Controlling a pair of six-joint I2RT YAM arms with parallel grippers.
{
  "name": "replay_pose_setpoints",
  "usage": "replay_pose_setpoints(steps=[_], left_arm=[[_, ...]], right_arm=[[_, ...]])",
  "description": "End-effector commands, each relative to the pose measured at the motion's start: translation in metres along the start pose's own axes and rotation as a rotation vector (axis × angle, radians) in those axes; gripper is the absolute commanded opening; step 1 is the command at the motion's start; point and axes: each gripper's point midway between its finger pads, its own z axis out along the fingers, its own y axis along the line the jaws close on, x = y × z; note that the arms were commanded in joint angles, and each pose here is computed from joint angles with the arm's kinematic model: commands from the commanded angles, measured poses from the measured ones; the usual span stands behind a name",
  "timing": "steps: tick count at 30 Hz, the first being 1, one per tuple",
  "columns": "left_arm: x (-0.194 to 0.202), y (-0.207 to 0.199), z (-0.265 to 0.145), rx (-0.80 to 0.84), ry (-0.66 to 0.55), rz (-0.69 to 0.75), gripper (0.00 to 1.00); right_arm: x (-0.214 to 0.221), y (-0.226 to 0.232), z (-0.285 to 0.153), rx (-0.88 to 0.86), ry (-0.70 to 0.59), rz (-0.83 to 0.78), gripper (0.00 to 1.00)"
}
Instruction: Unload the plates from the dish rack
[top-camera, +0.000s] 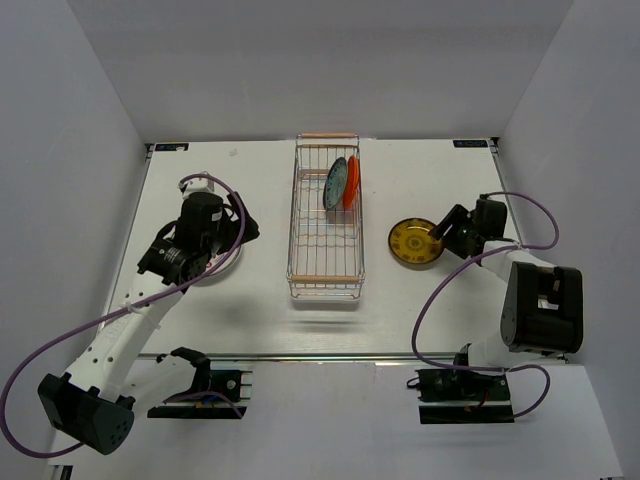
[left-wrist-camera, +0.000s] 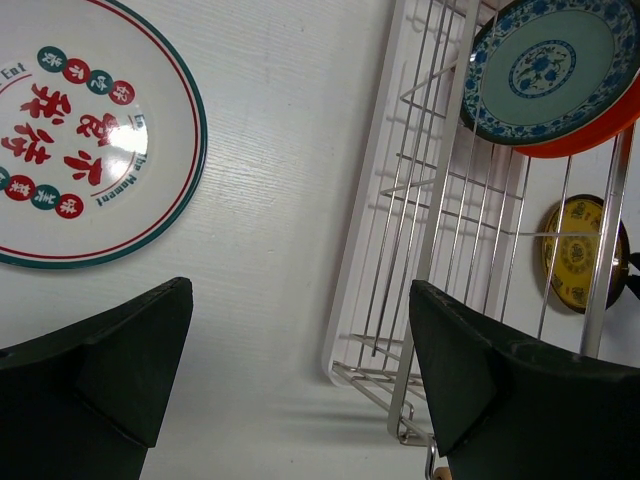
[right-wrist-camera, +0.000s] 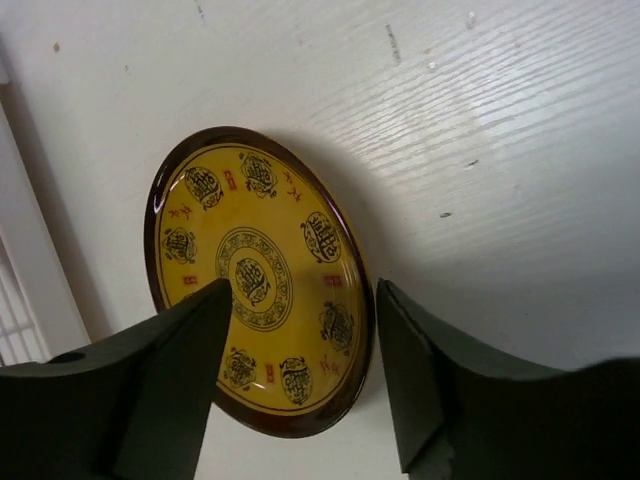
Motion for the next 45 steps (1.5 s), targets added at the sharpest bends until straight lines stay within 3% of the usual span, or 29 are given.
replay_pose_setpoints(steps=[1,4,6,11,16,18,19,21,23,24,27,33,45], left_arm=[[-0.003,-0.001,-0.001,0.012,-0.018,-0.005,0.98],[-0.002,0.001,-0.001,0.006,-0.019,-0.007,0.98],[-0.001,0.003,-0.001,-0.002,-0.017,-0.006,0.98],[-0.003,0.003,-0.004,0.0,-0.017,-0.003,0.98],[-0.005,0.0,-0.008,0.015,-0.021,-0.004,0.98],[-0.008,0.002,-0.009,0.004,-0.027,-0.004,0.98],[-0.008,0.005,-0.01,-0.012,-0.031,-0.004,0.98],[-0.01,0.005,-0.011,-0.019,-0.035,-0.007,0.98],[-0.009,0.007,-0.01,-0.024,-0.038,-0.01,0.98],[-0.009,0.007,-0.011,-0.023,-0.04,-0.013,0.98],[-0.006,0.008,-0.009,-0.021,-0.035,-0.014,0.98],[-0.005,0.009,-0.006,-0.029,-0.032,-0.014,0.98],[0.001,0.01,-0.003,-0.027,-0.022,-0.016,0.98]], right_arm=[[-0.018,-0.001,-0.011,0.018,-0.062,-0.059,0.68],[-0.026,-0.006,-0.022,0.077,-0.072,-0.075,0.77],[-0.032,-0.003,-0.028,0.093,-0.075,-0.09,0.89],[-0.067,0.037,-0.054,0.073,-0.103,-0.145,0.89],[-0.098,0.138,-0.075,-0.016,-0.183,-0.336,0.89],[-0.095,0.163,-0.071,-0.039,-0.171,-0.384,0.89],[-0.091,0.203,-0.078,-0.077,-0.202,-0.444,0.89],[-0.073,0.221,-0.064,-0.035,-0.154,-0.499,0.89],[-0.074,0.256,-0.069,-0.029,-0.194,-0.532,0.89],[-0.062,0.252,-0.051,0.028,-0.144,-0.55,0.89],[-0.055,0.275,-0.04,0.093,-0.182,-0.604,0.89],[-0.037,0.321,-0.028,0.106,-0.24,-0.663,0.89],[-0.007,0.347,-0.013,0.135,-0.307,-0.766,0.89]])
